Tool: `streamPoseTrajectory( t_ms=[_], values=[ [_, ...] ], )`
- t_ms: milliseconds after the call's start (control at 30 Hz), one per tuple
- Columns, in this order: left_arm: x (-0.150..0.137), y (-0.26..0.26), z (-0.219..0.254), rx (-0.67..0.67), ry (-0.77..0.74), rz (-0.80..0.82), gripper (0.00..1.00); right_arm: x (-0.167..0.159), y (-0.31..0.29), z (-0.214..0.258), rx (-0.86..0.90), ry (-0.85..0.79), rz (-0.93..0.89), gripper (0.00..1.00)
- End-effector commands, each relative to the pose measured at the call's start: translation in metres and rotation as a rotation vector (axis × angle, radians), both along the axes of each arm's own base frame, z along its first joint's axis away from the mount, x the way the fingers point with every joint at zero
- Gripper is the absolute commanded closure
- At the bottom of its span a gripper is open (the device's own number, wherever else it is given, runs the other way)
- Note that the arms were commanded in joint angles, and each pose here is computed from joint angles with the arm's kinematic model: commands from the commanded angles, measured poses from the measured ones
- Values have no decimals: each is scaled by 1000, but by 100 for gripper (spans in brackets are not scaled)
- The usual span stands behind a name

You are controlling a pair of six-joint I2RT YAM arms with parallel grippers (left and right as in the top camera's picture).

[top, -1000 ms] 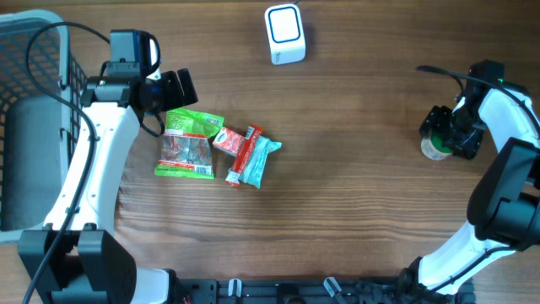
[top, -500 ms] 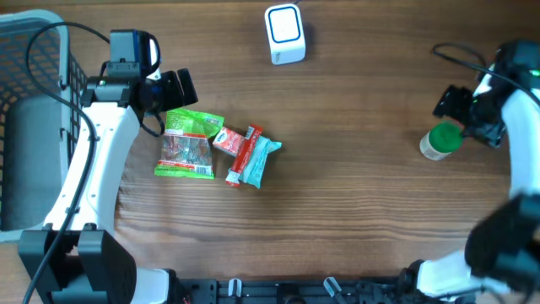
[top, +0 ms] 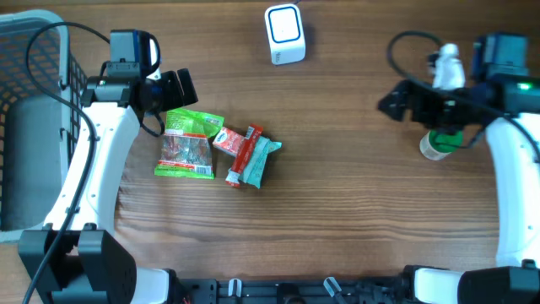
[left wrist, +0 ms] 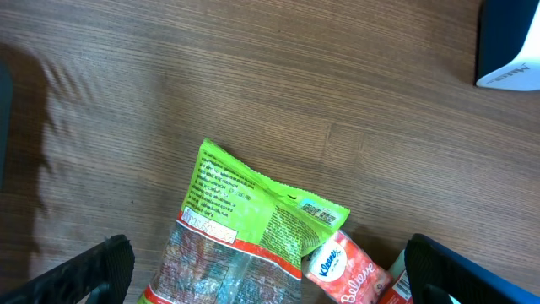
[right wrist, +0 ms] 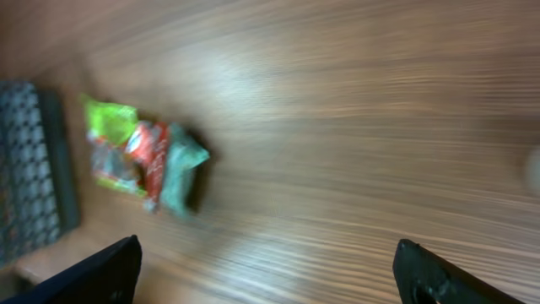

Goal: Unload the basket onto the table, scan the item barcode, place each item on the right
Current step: 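Set the jar down on the right and open the right gripper, then reach the right gripper to the red stick snack among the packages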

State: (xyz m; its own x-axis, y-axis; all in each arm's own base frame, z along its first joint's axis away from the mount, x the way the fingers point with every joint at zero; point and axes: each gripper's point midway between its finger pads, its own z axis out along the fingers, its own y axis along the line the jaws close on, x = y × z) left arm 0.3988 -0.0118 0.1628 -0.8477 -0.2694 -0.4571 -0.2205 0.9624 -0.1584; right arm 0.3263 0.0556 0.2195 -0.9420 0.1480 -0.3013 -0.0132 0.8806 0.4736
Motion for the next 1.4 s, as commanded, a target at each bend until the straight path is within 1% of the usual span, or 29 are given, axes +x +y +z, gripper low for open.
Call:
streamPoseTrajectory(
  t_ms=[0,233,367,400,467,600,767,867,1033,1067,1200,1333,1367],
  values=[
    [0,2,-4,12,9,-6,0,-4,51,2,75,31,65,0],
    [0,2,-4,12,9,-6,0,-15,130,0,122,50,179,0],
    [0,2,-4,12,9,-6,0,-21,169,-22,117,111,158,0],
    [0,2,-4,12,9,-6,0,-24,184,-33,115,118,184,1],
    [0,2,-4,12,9,-6,0,-29,200,-50,90,141,194,7],
    [0,2,-4,12,9,-6,0,-35,228,-83,31,179,202,11],
    [0,2,-4,12,9,-6,0,-42,265,-122,18,223,233,22],
    [0,2,-4,12,9,-6,0,-44,278,-147,0,263,201,25],
    [0,2,-4,12,9,-6,0,-44,289,-185,-9,330,144,35],
    [0,2,-4,12,9,-6,0,-44,290,-190,-12,337,139,39],
    [0,2,-4,12,9,-6,0,-41,292,-203,-14,349,124,45],
    [0,2,-4,12,9,-6,0,-39,294,-203,-2,346,110,59],
    [0,2,-4,12,9,-6,0,-38,295,-203,2,347,101,60]
  ],
)
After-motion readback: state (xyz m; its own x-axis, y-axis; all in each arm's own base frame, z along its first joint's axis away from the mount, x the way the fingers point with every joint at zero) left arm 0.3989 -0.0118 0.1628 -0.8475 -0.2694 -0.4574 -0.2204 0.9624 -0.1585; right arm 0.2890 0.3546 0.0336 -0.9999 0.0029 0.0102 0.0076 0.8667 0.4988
